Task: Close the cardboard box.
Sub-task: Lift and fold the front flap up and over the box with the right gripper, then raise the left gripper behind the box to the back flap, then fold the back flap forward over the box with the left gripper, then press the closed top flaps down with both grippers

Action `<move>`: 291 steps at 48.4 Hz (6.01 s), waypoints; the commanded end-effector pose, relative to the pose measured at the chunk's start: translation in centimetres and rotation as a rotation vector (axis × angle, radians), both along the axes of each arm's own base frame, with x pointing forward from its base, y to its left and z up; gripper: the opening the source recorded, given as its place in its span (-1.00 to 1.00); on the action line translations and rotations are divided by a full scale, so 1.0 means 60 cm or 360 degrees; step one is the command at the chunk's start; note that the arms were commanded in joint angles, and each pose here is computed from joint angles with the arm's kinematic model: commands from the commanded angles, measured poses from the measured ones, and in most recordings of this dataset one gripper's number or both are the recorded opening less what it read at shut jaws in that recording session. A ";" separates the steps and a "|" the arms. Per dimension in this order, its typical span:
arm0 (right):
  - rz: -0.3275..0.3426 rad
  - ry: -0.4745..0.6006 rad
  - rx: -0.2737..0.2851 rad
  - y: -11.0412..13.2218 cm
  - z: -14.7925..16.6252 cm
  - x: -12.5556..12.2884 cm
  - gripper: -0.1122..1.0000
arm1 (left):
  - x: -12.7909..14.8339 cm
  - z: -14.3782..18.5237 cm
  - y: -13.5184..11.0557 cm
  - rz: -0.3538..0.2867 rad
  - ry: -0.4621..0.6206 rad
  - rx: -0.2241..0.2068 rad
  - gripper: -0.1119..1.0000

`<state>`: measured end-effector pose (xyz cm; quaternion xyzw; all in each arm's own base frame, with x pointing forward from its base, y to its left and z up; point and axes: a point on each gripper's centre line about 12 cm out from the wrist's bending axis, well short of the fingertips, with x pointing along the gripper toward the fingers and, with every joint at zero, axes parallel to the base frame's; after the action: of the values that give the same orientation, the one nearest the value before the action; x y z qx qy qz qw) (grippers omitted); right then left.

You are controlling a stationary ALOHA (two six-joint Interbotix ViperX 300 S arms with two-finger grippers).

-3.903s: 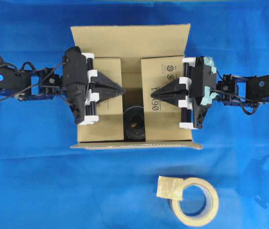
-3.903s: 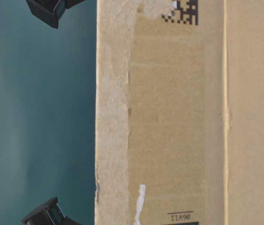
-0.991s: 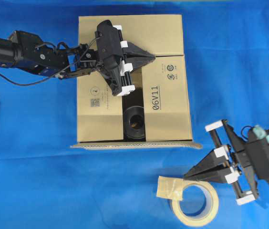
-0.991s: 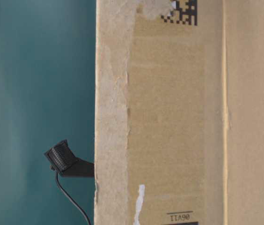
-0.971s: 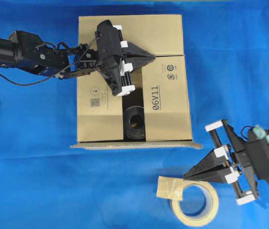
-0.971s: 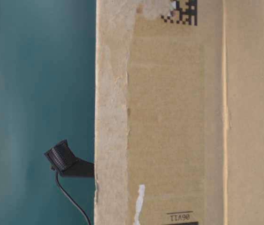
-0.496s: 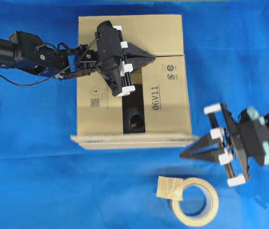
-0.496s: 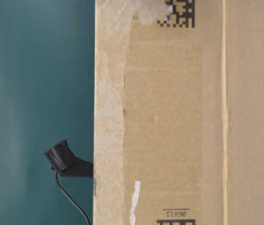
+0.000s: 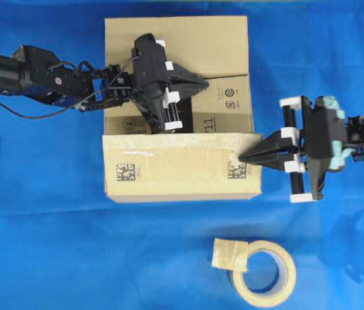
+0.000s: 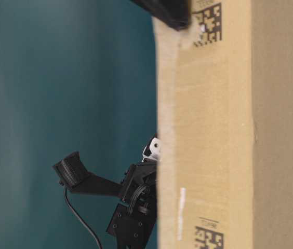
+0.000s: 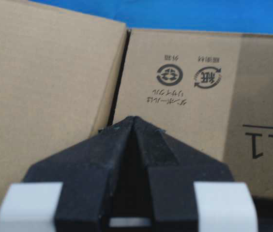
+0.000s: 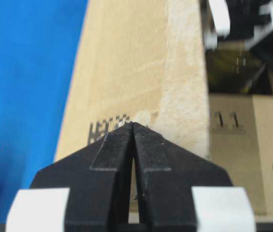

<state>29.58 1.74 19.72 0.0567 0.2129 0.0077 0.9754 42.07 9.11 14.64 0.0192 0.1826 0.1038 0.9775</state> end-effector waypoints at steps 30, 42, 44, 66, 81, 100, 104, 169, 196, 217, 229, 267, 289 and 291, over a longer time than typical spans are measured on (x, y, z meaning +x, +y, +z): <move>-0.0044 0.0149 0.0036 -0.002 -0.044 0.020 -0.80 | 0.005 0.032 -0.002 -0.0012 -0.0076 0.0030 -0.80; -0.0043 0.0142 0.0034 -0.002 -0.043 0.021 -0.80 | 0.000 0.063 -0.004 -0.0015 -0.0106 0.0040 -0.80; -0.0044 0.0137 0.0037 -0.002 -0.042 0.022 -0.80 | -0.002 0.075 -0.004 -0.0016 -0.0118 0.0044 -0.80; -0.0046 0.0122 0.0036 -0.003 -0.040 0.023 -0.80 | -0.043 0.242 0.044 0.0064 -0.0243 0.0236 -0.80; -0.0043 0.0117 0.0030 -0.003 -0.040 0.024 -0.80 | -0.054 0.226 0.181 0.0337 0.0091 0.0122 -0.80; -0.0038 0.0107 0.0019 -0.003 -0.039 0.024 -0.80 | -0.026 0.159 0.222 0.0362 0.0546 -0.0102 -0.80; -0.0036 0.0109 0.0017 -0.003 -0.039 0.024 -0.80 | -0.021 0.161 0.214 0.0341 0.0552 -0.0098 -0.80; -0.0063 0.0051 0.0015 -0.012 -0.027 0.025 -0.80 | -0.042 0.191 -0.011 0.0011 0.0634 -0.0238 -0.80; -0.0076 0.0004 0.0013 -0.017 -0.016 0.024 -0.80 | -0.094 0.103 -0.092 -0.0044 0.0465 -0.0368 -0.80; -0.0178 -0.0072 0.0009 -0.049 -0.007 0.028 -0.80 | -0.124 0.084 -0.110 -0.0079 0.0308 -0.0369 -0.80; -0.0281 -0.0050 0.0011 -0.082 -0.013 0.025 -0.80 | -0.127 0.081 -0.110 -0.0079 0.0308 -0.0368 -0.80; -0.0295 0.0043 0.0019 -0.083 -0.049 0.016 -0.80 | -0.136 0.089 -0.109 -0.0101 0.0088 -0.0318 -0.80; -0.0294 0.0031 0.0016 -0.083 -0.048 0.016 -0.80 | -0.194 0.076 -0.122 -0.0153 -0.0225 -0.0273 -0.80; -0.0294 0.0028 0.0016 -0.083 -0.048 0.017 -0.80 | -0.202 0.071 -0.125 -0.0160 -0.0232 -0.0272 -0.80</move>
<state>30.45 -3.23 16.50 0.0812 0.2221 -0.0820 0.9682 30.44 2.03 18.31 -0.0653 0.1426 0.0472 0.9865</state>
